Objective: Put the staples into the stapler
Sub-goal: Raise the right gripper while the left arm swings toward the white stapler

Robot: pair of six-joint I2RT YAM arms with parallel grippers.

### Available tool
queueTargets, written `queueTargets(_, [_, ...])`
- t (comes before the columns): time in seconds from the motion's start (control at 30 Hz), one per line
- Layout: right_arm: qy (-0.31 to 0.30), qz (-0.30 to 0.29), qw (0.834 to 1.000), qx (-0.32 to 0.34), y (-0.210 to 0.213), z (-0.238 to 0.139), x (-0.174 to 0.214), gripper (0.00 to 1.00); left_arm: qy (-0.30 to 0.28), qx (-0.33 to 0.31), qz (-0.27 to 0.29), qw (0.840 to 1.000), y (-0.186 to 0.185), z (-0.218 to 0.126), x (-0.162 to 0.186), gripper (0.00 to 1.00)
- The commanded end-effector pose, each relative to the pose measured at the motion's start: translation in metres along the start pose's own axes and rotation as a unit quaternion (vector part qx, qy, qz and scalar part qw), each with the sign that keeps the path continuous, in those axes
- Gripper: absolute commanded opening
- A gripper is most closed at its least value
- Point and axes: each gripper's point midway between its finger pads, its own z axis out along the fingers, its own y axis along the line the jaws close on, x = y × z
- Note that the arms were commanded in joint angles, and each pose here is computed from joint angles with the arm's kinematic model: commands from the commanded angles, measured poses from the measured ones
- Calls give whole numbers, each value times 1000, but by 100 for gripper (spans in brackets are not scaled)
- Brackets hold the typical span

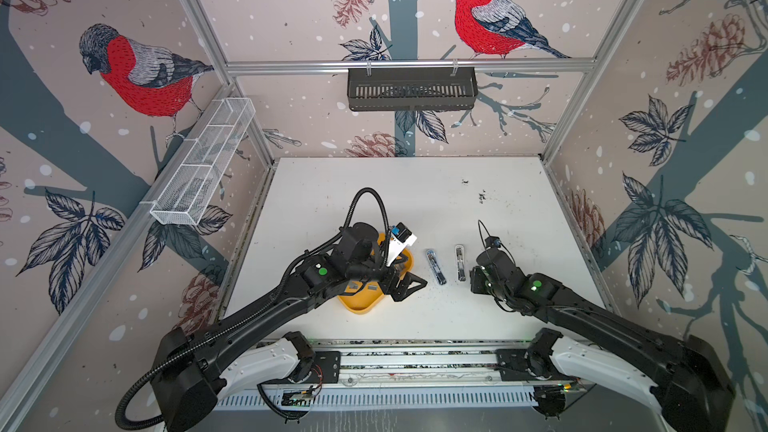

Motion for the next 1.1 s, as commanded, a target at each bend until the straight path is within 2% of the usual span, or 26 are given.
queueTargets(0.0, [-16, -4, 1000, 15, -6, -18, -12, 33, -27, -46, -60, 997, 7, 11, -16, 99])
queueTargets(0.13, [-55, 3, 998, -13, 2, -50, -35, 42, -26, -87, -83, 992, 9, 35, -9, 97])
queueTargets(0.27, [-77, -1, 997, -23, 4, -86, -54, 52, -16, -124, -140, 982, 17, 59, -6, 88])
queueTargets(0.37, [-65, -23, 997, -23, 3, -106, -56, 62, -4, -144, -178, 973, 20, 78, -3, 81])
queueTargets(0.63, [-45, -81, 996, -16, -8, -146, -50, 99, 48, -173, -204, 962, 6, 141, -7, 51])
queueTargets(0.8, [-41, -94, 995, 11, -23, -150, -44, 100, 72, -198, -207, 955, 2, 180, -7, 39])
queueTargets(1.07, [-66, -80, 994, 21, -31, -155, -47, 100, 97, -216, -221, 946, 10, 223, 4, 32])
